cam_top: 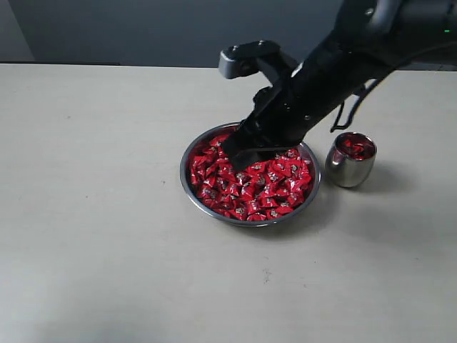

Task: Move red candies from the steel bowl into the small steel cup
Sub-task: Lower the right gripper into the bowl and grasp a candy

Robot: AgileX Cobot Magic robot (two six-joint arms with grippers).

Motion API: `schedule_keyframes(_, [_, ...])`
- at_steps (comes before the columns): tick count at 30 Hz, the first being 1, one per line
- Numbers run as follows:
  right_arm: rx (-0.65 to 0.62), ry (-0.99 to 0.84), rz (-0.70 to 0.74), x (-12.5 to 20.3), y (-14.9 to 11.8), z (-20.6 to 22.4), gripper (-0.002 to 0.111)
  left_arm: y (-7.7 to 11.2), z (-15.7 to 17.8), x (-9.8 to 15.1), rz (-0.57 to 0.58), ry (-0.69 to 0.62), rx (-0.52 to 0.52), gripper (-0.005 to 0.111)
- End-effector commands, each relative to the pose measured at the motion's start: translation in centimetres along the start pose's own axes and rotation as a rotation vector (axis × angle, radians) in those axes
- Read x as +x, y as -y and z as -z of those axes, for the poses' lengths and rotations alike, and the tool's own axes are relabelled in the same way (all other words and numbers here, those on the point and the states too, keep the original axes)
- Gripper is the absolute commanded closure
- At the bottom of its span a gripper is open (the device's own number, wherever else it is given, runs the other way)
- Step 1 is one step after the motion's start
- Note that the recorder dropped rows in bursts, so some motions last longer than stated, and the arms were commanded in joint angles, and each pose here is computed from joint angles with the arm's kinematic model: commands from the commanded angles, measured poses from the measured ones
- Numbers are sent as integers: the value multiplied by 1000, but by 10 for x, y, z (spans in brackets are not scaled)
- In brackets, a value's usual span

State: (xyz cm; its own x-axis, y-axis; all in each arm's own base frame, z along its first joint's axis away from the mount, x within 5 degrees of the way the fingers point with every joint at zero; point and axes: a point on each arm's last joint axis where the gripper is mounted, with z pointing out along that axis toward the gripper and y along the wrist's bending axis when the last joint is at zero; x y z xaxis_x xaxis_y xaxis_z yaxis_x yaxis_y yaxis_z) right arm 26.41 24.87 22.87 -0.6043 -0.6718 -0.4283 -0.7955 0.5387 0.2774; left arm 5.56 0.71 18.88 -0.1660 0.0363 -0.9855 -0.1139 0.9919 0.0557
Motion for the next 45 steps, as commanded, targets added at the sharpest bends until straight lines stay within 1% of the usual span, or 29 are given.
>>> schedule_keyframes(1, [28,-83,31,-15,6,-24,79,0,1,-3,0,18,-3,106])
schedule_keyframes(4, [36,-124,5,-24,15,-41,79,0,1,-3,0,18,-3,106])
schedule_keyframes(8, [89,-173,-57,-33,28,-56,79,0,1,-3,0,18,-3,106])
schedule_keyframes(14, [133,-182,-99,-49,41,-73,79,0,1,-3,0,18,-3,106])
schedule_keyframes(16, [117,-192,-109,-53,42,-79,74,0,1,-3,0,18,-3,106])
schedule_keyframes(17, [101,-206,-119,-53,43,-84,67,0,1,-3,0,18,-3,106])
schedule_keyframes(20, [92,-245,-120,-53,45,-91,53,0,1,-3,0,18,-3,106])
schedule_keyframes(21, [92,-252,-120,-53,46,-93,52,0,1,-3,0,18,-3,106])
schedule_keyframes(25, [143,-278,-166,-48,53,-101,58,0,1,-3,0,18,-3,106])
schedule_keyframes(28, [141,-286,-169,-47,54,-105,62,0,1,-3,0,18,-3,106])
schedule_keyframes(30, [143,-280,-169,-47,55,-105,67,0,1,-3,0,18,-3,106])
schedule_keyframes(32, [130,-258,-181,-49,54,-106,77,0,1,-3,0,18,-3,106])
schedule_keyframes(36, [103,-235,-191,-52,50,-103,108,0,1,-3,0,18,-3,106])
schedule_keyframes(39, [113,-209,-179,-56,48,-92,108,0,1,-3,0,18,-3,106])
schedule_keyframes(42, [166,-179,-131,-63,46,-69,108,0,1,-3,0,18,-3,106])
schedule_keyframes(43, [174,-164,-133,-64,47,-60,108,0,1,-3,0,18,-3,106])
schedule_keyframes(45, [188,-145,-163,-64,59,-38,108,0,1,-3,0,18,-3,106])
